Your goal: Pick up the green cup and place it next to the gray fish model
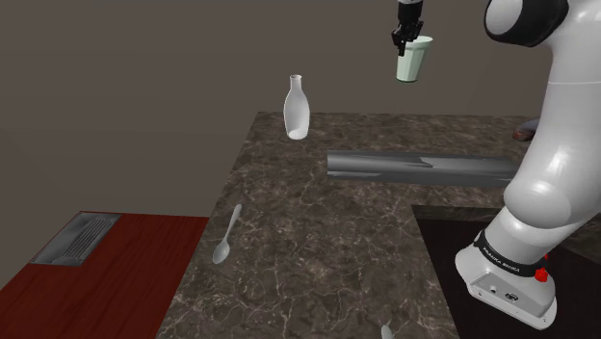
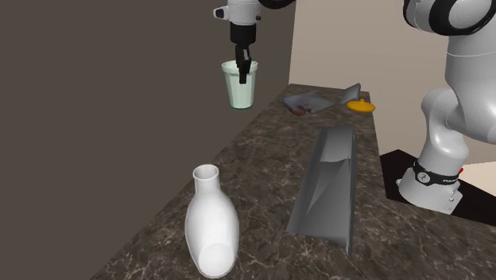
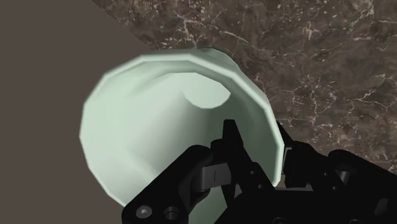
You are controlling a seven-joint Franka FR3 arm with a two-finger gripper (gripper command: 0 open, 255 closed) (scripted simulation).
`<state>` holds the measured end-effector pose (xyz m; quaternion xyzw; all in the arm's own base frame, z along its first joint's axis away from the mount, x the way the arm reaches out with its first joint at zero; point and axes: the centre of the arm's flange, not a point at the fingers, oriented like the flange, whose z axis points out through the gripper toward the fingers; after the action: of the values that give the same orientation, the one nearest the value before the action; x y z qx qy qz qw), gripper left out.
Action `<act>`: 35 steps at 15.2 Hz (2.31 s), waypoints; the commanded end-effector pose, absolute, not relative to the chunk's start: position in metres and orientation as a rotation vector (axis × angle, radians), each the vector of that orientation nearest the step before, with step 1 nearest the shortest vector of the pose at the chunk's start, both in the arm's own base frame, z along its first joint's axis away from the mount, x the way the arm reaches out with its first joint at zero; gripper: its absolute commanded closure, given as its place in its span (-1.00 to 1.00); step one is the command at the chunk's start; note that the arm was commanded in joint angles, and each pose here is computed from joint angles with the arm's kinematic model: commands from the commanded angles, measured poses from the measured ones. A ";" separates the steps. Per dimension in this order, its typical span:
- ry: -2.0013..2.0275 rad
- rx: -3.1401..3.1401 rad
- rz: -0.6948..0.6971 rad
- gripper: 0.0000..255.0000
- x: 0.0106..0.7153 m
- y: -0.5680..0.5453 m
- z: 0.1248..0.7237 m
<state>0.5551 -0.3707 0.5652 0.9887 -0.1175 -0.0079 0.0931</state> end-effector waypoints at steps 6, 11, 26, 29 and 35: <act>-0.348 2.934 -0.023 1.00 0.544 -0.378 0.593; -0.348 2.934 -0.023 1.00 0.485 -0.409 0.593; -0.348 2.934 -0.023 1.00 0.310 -0.501 0.594; -0.348 2.934 -0.023 1.00 0.275 -0.520 0.594; -0.348 2.934 -0.023 1.00 0.205 -0.557 0.595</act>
<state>0.2161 -0.5488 0.5908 0.9886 -0.1183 -0.0080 0.0925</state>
